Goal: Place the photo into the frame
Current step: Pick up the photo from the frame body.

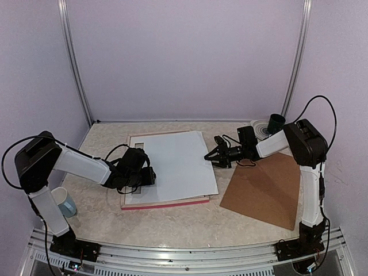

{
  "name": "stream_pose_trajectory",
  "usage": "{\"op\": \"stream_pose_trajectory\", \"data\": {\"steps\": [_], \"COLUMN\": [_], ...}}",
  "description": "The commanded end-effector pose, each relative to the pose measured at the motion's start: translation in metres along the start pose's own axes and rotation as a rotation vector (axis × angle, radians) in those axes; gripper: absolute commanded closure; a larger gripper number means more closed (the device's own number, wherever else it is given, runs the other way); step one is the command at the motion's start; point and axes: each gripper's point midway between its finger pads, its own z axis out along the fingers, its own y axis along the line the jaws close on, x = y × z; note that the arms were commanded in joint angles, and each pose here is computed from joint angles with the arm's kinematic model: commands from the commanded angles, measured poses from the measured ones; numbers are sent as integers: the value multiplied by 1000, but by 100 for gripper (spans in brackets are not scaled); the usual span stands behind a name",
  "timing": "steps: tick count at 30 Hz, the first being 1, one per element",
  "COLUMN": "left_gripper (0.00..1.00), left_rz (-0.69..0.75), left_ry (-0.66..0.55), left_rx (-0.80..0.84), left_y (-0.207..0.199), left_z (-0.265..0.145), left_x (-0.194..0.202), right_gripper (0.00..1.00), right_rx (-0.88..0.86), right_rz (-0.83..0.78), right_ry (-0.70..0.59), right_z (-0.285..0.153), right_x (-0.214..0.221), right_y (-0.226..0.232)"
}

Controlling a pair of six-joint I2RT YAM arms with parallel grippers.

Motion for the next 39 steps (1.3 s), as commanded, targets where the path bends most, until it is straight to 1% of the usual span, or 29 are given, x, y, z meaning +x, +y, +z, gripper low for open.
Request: {"op": "stream_pose_trajectory", "data": {"steps": [1,10,11,15,18,22,27,31,34,39], "left_gripper": [51,51,51,51,51,51,51,51,51,50], "left_rz": [-5,-7,-8,-12,-12,-14,-17,-30,-37,-53], "left_ry": [-11,-10,-10,-19,-40,-72,-55,-32,-52,-115], "left_rx": [31,32,32,37,42,50,51,55,59,48], "left_y": [-12,-11,-11,-13,-15,-17,-15,-11,-11,-6], "left_z": [2,1,1,-3,-10,-21,-17,-11,-17,-38], "left_x": [-5,-4,-5,-9,-18,-32,-25,-14,-18,-45], "right_gripper": [70,71,72,87,93,91,80,80,85,99], "right_rx": [-44,-53,-53,-53,-50,-49,-51,-52,-45,-44], "right_rz": [-22,-17,-15,-12,-8,1,6,6,2,-4], "right_ry": [37,49,50,58,66,86,101,112,121,119], "right_z": [15,26,26,29,31,35,42,48,52,52], "right_x": [3,3,3,4,4,8,11,12,12,11], "right_y": [7,8,8,9,8,5,5,7,7,11]}}
